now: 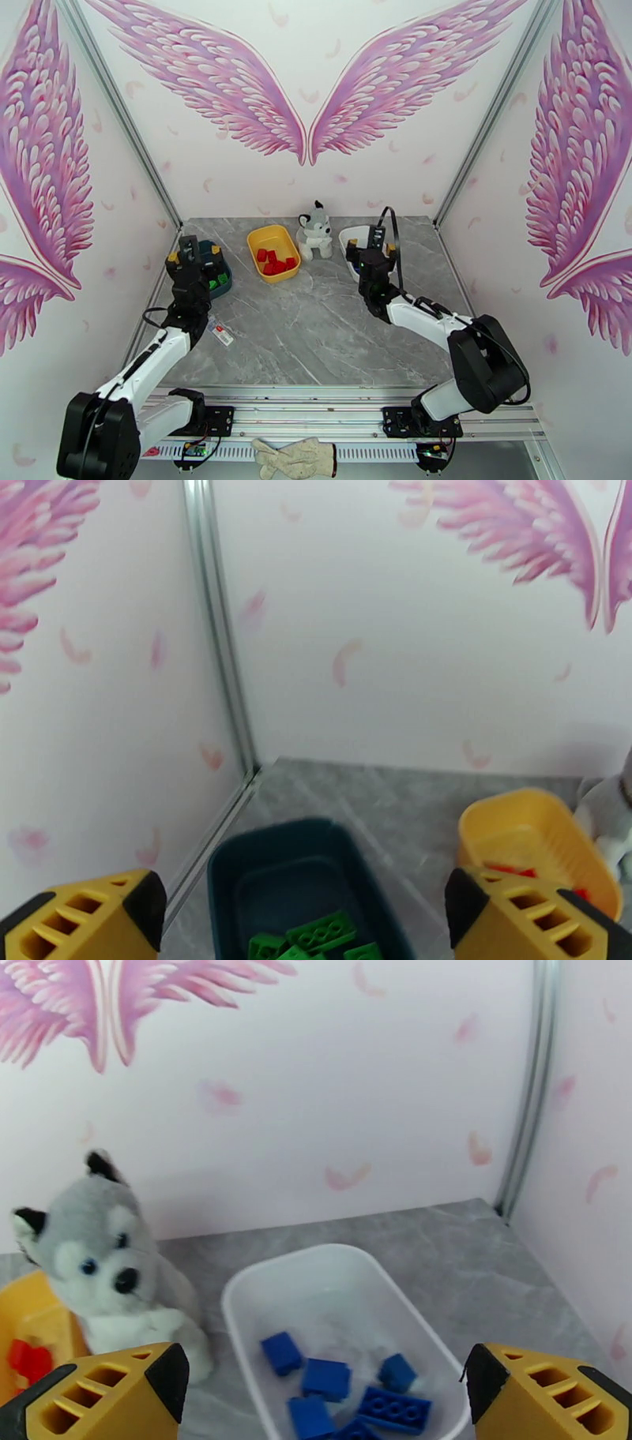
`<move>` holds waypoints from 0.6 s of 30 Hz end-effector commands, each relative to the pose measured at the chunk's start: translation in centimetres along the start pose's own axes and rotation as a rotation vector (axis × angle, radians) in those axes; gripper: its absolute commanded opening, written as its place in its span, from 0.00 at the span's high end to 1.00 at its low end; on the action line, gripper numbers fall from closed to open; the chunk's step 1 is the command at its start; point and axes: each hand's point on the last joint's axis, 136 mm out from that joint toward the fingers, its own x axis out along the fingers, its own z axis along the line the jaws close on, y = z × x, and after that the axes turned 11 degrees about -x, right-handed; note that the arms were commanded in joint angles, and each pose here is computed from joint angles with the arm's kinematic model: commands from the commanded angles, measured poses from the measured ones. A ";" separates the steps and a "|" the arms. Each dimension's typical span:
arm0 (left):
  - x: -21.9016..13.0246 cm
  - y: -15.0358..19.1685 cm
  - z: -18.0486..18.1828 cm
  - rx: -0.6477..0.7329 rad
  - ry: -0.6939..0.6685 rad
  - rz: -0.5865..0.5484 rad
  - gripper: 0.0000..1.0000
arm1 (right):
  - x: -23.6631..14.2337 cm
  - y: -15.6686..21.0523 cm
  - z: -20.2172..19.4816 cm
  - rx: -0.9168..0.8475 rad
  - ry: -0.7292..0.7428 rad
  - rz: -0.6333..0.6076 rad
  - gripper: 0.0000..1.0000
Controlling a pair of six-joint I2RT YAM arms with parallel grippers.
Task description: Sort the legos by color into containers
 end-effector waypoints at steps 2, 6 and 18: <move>1.0 2.0 1.8 -0.002 -0.096 -0.012 0.01 | 0.4 3.3 -4.1 -0.067 0.106 0.046 0.01; 1.3 3.6 1.8 0.026 -0.115 0.020 0.01 | -0.2 3.6 -3.8 -0.081 0.028 0.040 0.01; 0.5 6.9 2.5 0.015 -0.127 0.049 0.01 | -2.0 4.9 -4.4 -0.074 -0.002 0.074 0.01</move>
